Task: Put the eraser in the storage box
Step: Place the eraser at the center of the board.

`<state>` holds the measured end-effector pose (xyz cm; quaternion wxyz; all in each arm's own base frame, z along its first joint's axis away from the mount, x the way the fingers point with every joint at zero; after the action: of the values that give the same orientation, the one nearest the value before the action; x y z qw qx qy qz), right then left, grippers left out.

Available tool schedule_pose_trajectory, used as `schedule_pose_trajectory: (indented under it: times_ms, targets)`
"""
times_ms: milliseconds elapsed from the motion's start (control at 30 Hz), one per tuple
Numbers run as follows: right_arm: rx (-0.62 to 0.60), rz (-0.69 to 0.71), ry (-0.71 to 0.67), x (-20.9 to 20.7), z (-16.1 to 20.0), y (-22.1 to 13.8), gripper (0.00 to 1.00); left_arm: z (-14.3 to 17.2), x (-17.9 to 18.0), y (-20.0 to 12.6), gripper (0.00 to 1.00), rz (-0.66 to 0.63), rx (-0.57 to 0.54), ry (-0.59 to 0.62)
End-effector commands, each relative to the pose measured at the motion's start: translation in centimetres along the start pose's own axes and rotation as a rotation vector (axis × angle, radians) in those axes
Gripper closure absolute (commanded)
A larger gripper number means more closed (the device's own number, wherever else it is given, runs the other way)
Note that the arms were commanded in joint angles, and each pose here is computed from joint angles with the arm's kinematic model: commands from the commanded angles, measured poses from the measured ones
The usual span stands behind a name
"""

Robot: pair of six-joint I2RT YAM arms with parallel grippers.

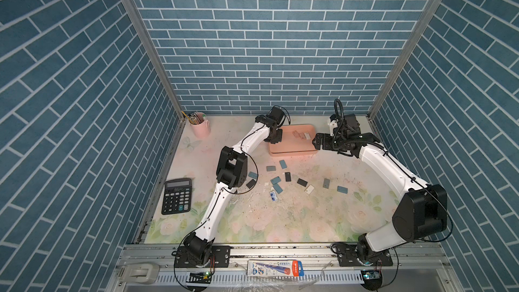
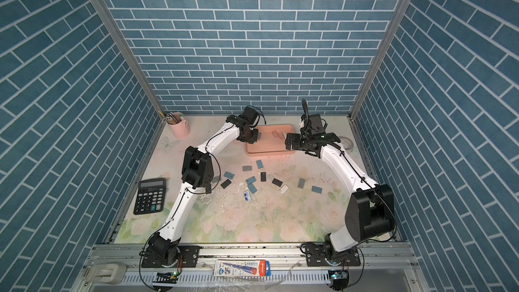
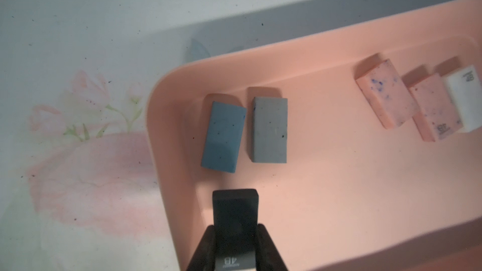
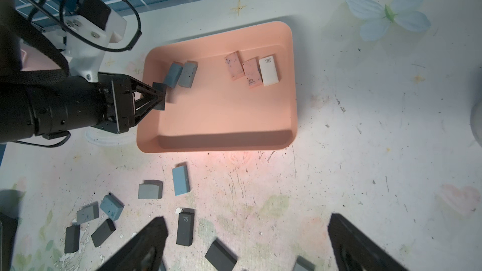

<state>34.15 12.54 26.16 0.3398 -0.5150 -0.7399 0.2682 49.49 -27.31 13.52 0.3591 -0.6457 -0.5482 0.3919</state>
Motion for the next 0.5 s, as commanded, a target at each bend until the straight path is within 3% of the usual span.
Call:
schedule_pose_trajectory:
  times_ms: [0, 467]
  targets:
    - [0.018, 0.002, 0.041, -0.23, 0.18, 0.79, 0.02, 1.19, 0.87, 1.65, 0.73, -0.046, 0.065, 0.019]
    - [0.015, -0.002, 0.047, -0.19, -0.03, 0.96, 0.02, 1.33, 1.36, 2.46, 0.68, -0.037, 0.090, 0.016]
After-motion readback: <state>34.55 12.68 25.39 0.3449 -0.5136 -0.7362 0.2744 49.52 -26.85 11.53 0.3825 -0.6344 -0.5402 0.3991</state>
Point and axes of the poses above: each gripper's point midway between its finger pads, its own y axis out along the fingers, its own x axis along the line the jaws close on, z = x × y, the point moved 9 cm from there along -y, back along the fingers, and after that the axes turned 5 degrees about -y, right-handed, at the moved point
